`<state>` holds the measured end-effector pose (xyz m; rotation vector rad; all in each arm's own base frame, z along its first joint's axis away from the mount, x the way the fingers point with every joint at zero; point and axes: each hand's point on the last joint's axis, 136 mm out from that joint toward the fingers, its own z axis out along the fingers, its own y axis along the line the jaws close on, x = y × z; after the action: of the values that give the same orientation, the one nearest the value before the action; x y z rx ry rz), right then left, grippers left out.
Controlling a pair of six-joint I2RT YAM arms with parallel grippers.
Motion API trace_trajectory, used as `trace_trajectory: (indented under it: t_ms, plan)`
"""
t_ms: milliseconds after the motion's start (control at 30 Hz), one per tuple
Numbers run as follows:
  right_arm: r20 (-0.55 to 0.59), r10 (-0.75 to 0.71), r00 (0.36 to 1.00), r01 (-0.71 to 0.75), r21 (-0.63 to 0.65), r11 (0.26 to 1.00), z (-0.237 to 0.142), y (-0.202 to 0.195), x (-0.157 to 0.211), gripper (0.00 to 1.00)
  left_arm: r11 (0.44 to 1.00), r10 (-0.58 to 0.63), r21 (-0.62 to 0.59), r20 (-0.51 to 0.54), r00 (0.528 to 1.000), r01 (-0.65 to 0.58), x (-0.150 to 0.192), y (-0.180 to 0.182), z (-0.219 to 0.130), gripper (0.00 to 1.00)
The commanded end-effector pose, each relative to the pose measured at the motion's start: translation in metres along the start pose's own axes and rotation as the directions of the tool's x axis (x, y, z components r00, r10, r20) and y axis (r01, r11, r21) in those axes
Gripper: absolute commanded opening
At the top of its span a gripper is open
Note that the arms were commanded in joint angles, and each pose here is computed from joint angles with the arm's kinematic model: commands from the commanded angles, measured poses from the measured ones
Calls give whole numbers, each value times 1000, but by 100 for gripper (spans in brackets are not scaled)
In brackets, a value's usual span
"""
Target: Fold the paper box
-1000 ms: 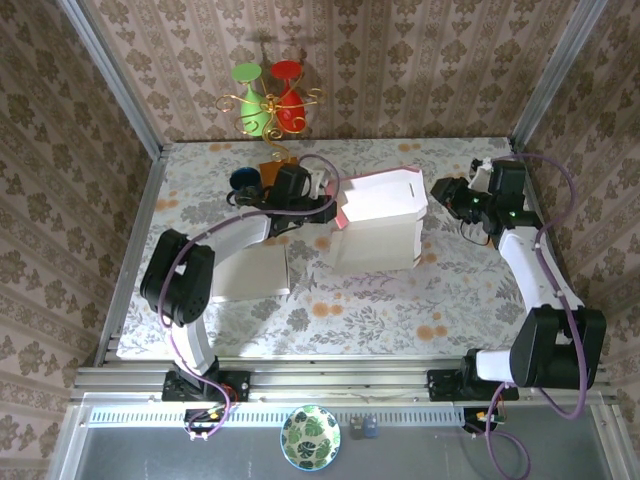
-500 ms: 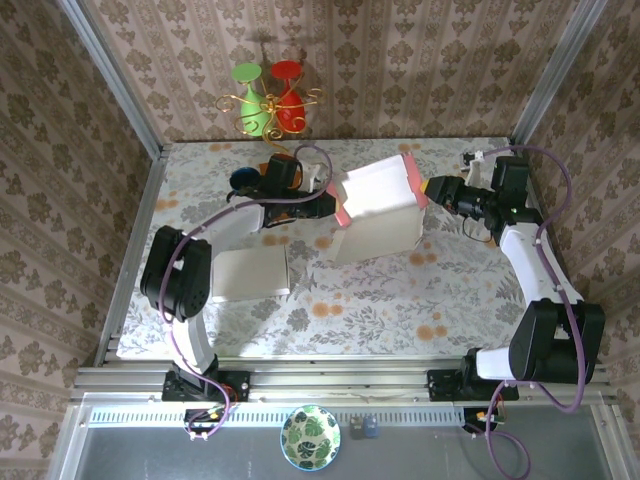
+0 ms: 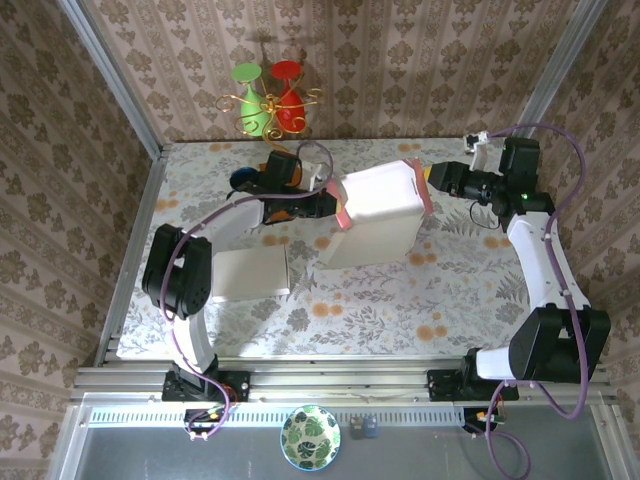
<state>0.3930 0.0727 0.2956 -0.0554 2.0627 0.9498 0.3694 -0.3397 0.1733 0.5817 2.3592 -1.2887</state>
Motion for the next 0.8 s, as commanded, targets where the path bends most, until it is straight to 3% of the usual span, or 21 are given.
trace_trajectory:
  t_ms: [0,200,767]
  plan:
    - [-10,-19,1000,19,-44,999,2,11,1,42,999,2,40,-10,1000,-1,-7,-4,-3,0]
    - [54,-33,998,36,-64,997,-13,29,-3,42,999,-3,54,-24,1000,4,-7,-4,-2,0]
    - [-39,-72,997,68,-88,994,2,37,18,42,995,-25,100,-56,998,31,-4,-4,-1,0]
